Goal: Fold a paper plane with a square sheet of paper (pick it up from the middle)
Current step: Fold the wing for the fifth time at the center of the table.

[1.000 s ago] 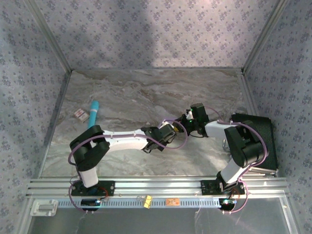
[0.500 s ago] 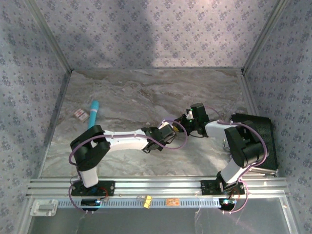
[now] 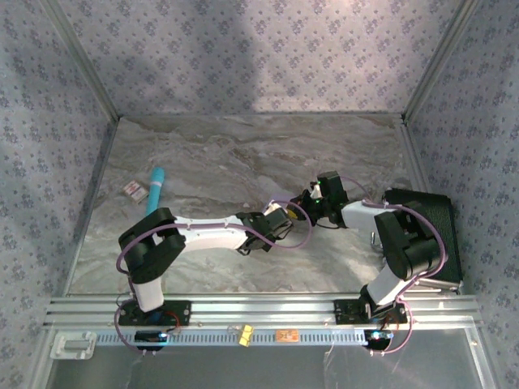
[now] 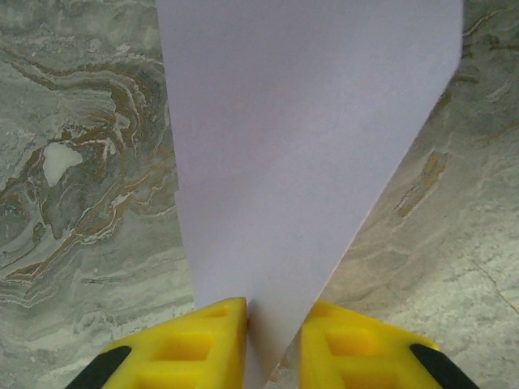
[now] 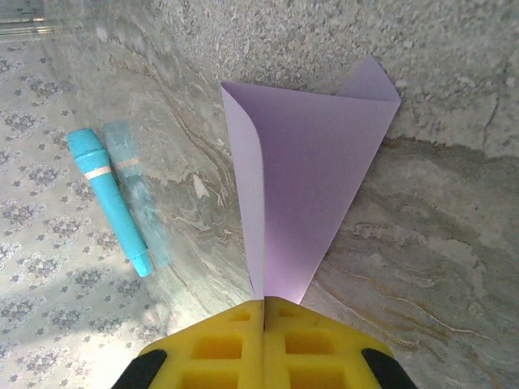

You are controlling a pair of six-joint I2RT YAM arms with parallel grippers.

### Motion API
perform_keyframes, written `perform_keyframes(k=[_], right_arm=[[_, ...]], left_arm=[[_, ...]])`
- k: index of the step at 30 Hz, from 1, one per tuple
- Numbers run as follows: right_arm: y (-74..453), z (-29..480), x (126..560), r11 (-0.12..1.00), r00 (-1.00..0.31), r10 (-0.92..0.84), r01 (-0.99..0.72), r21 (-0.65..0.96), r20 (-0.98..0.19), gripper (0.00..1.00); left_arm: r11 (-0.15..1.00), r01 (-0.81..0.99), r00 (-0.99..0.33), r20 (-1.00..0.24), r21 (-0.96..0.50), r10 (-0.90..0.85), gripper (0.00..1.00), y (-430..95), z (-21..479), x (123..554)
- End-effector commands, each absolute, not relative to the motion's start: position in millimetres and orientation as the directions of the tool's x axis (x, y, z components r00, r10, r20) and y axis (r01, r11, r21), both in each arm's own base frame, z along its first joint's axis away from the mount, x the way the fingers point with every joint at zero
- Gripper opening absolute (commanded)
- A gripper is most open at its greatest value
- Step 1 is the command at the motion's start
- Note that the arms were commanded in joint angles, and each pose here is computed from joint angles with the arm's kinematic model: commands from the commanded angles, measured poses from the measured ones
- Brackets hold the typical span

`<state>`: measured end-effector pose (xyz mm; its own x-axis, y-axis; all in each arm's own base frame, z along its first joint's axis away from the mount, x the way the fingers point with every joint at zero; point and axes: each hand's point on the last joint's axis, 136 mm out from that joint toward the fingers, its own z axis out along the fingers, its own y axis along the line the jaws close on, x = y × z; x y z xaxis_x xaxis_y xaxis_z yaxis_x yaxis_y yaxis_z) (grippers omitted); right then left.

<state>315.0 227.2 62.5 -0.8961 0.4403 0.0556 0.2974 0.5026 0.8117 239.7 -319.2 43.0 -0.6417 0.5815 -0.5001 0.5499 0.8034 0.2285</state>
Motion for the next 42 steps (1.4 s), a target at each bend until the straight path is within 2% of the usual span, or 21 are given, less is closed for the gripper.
perform_keyframes(k=[1, 15, 18, 20, 23, 28, 38, 42], right_arm=[[228.2, 70.5, 316.4, 0.507, -0.896, 0.442, 0.288, 0.812, 0.043, 0.0], [225.4, 71.0, 314.9, 0.524, -0.899, 0.438, 0.276, 0.806, 0.023, 0.03], [224.9, 73.2, 315.5, 0.531, -0.902, 0.432, 0.258, 0.807, 0.004, 0.03], [226.3, 76.0, 315.5, 0.531, -0.905, 0.425, 0.246, 0.811, -0.003, 0.02], [226.4, 76.5, 315.5, 0.537, -0.907, 0.421, 0.249, 0.806, 0.0, 0.02], [227.0, 77.8, 316.3, 0.534, -0.908, 0.42, 0.247, 0.808, 0.0, 0.02], [226.2, 73.4, 312.9, 0.539, -0.909, 0.417, 0.254, 0.803, 0.007, 0.02], [221.2, 72.1, 311.7, 0.558, -0.908, 0.419, 0.249, 0.792, -0.01, 0.08]], left_arm=[[0.797, 0.546, -0.644, -0.48, 0.257, 0.596, 0.18, -313.5, 36.7, 236.5], [0.799, 0.563, -0.65, -0.484, 0.211, 0.586, 0.0, -317.9, 36.5, 233.6], [0.811, 0.552, -0.658, -0.496, 0.193, 0.566, 0.0, -318.0, 40.5, 235.9], [0.815, 0.545, -0.66, -0.5, 0.196, 0.561, 0.07, -316.0, 42.0, 237.3], [0.811, 0.546, -0.659, -0.492, 0.209, 0.57, 0.13, -314.0, 40.6, 238.0], [0.811, 0.542, -0.663, -0.481, 0.221, 0.574, 0.14, -312.8, 38.6, 238.7], [0.815, 0.541, -0.665, -0.488, 0.206, 0.565, 0.02, -315.5, 40.2, 239.8], [0.824, 0.548, -0.685, -0.487, 0.147, 0.542, 0.0, -319.0, 39.9, 238.6]])
